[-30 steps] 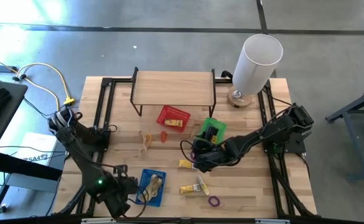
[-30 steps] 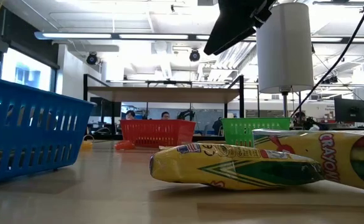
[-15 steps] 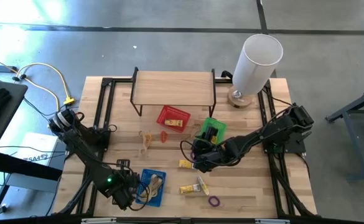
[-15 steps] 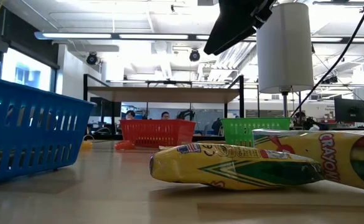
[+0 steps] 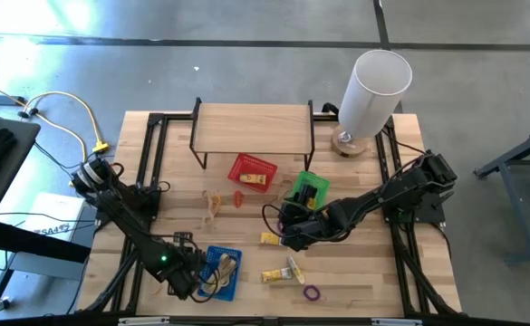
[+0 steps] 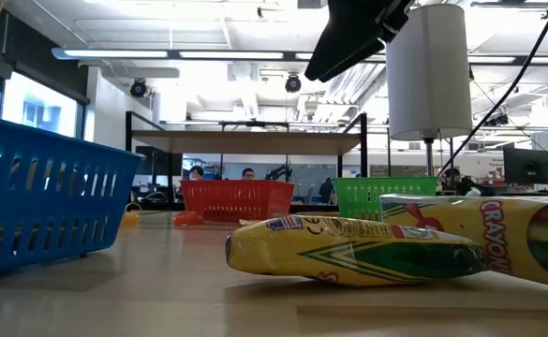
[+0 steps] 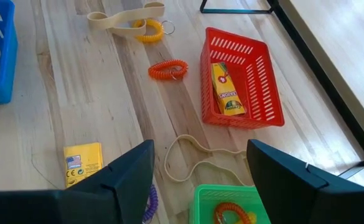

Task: Pick & Place Office Desk Supplies
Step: Put the violet spring keychain into the green bin

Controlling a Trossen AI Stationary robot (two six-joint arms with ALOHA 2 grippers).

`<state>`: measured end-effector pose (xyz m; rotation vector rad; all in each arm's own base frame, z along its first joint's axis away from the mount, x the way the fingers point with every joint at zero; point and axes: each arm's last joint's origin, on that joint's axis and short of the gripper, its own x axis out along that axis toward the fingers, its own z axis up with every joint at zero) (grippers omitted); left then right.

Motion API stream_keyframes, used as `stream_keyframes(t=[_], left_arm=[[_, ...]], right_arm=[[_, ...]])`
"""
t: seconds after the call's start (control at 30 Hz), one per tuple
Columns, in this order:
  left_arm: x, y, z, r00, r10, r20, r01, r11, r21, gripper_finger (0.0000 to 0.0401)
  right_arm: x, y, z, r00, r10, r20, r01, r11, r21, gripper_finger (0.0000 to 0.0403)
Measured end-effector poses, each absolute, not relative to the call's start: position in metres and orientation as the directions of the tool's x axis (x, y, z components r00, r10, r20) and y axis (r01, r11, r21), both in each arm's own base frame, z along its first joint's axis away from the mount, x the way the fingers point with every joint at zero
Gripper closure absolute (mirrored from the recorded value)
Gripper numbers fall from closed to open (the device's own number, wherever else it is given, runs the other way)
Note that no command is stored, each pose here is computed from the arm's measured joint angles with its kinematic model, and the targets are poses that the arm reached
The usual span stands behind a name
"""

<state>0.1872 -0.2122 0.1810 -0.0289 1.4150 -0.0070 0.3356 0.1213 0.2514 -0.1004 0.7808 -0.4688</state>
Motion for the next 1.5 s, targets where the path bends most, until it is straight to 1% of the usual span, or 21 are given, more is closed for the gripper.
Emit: stream_keyframes(t=[0.2,0.6,0.9,1.07,1.23,1.5], left_arm=[[0.191,-0.212,0.181,0.172,-0.041,-0.984,0.006,0.999,-0.04,0.0277],[0.198,-0.208,0.18,0.167,-0.06,-0.984,-0.036,0.997,-0.067,0.0277],[0.194,-0.205,0.168,0.172,-0.064,-0.983,-0.07,0.995,-0.077,0.0277],[0.195,-0.206,0.163,0.197,-0.093,-0.976,-0.076,0.991,-0.11,0.0277],[0.192,-0.205,0.157,0.178,-0.111,-0.978,-0.126,0.983,-0.134,0.0277],[0.187,-0.206,0.153,0.183,-0.103,-0.978,-0.171,0.976,-0.135,0.0277]], right_arm=[[0.336,0.121,0.251,0.614,-0.443,-0.654,0.37,0.893,-0.258,0.0158],[0.336,0.121,0.251,0.613,-0.436,-0.659,0.368,0.896,-0.25,0.0158],[0.336,0.122,0.251,0.613,-0.409,-0.676,0.351,0.908,-0.231,0.0158],[0.336,0.122,0.251,0.613,-0.409,-0.676,0.351,0.908,-0.231,0.0158],[0.336,0.122,0.251,0.614,-0.409,-0.675,0.351,0.908,-0.231,0.0158],[0.339,0.124,0.253,0.64,-0.392,-0.66,0.351,0.914,-0.202,0.0158]])
